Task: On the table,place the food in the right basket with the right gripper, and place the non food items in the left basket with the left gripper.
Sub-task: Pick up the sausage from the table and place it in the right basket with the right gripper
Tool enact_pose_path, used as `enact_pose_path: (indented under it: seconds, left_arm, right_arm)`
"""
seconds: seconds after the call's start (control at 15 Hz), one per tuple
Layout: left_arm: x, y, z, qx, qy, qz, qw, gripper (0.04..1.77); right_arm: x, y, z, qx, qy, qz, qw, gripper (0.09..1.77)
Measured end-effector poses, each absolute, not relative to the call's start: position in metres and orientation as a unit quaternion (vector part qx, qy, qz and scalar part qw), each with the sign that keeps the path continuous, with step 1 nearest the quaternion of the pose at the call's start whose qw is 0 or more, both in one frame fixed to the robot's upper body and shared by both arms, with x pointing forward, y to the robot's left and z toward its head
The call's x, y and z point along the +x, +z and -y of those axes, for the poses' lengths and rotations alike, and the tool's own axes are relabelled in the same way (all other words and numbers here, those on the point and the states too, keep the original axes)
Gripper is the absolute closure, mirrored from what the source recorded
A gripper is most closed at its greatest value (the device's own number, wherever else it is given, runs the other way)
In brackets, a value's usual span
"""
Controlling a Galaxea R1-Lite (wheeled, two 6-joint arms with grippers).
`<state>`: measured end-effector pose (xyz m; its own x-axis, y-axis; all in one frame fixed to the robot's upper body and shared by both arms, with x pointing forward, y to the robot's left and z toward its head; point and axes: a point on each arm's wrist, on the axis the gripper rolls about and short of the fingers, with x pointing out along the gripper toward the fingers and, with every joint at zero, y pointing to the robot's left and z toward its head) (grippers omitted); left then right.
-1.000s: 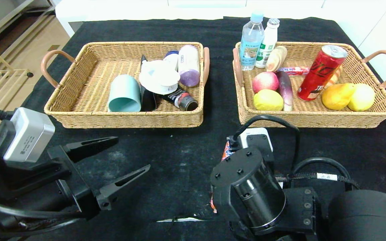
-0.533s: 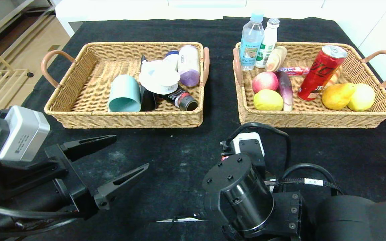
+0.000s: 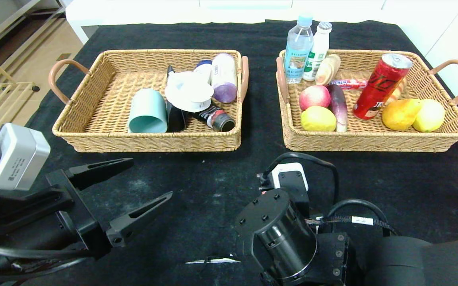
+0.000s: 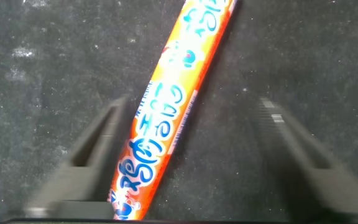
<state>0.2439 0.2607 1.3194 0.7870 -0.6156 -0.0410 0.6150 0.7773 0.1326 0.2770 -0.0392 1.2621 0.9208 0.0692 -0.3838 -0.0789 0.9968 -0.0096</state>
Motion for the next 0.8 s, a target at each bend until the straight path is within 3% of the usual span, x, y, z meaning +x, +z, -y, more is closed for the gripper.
enact_pose_path:
  seconds: [0.13,0.33,0.47,0.8]
  left_arm:
    - [0.2438,1.3190,-0.2607,0.070,-0.327,0.001,0.943,0.09]
    - [0.2436,1.3187,-0.2607,0.070,-0.329,0.001,0.942,0.09]
    - [0.2435,1.3186,-0.2607,0.069,-0.329,0.000,0.942,0.09]
    - [0.2440,1.3181,-0.2604,0.070,-0.330,-0.001,0.941,0.09]
  right_arm:
    - [0.2770,1.2608,0.0386,-0.014,0.038,-0.196,0.980,0.75]
    - [0.2772,1.2597,0.0384,-0.015,0.038,-0.197,0.980,1.06]
    - [0.2774,1.2591,0.0386,-0.015,0.036,-0.197,0.980,1.39]
    - [0.2790,1.2578,0.0391,-0.015,0.034,-0.198,0.980,1.39]
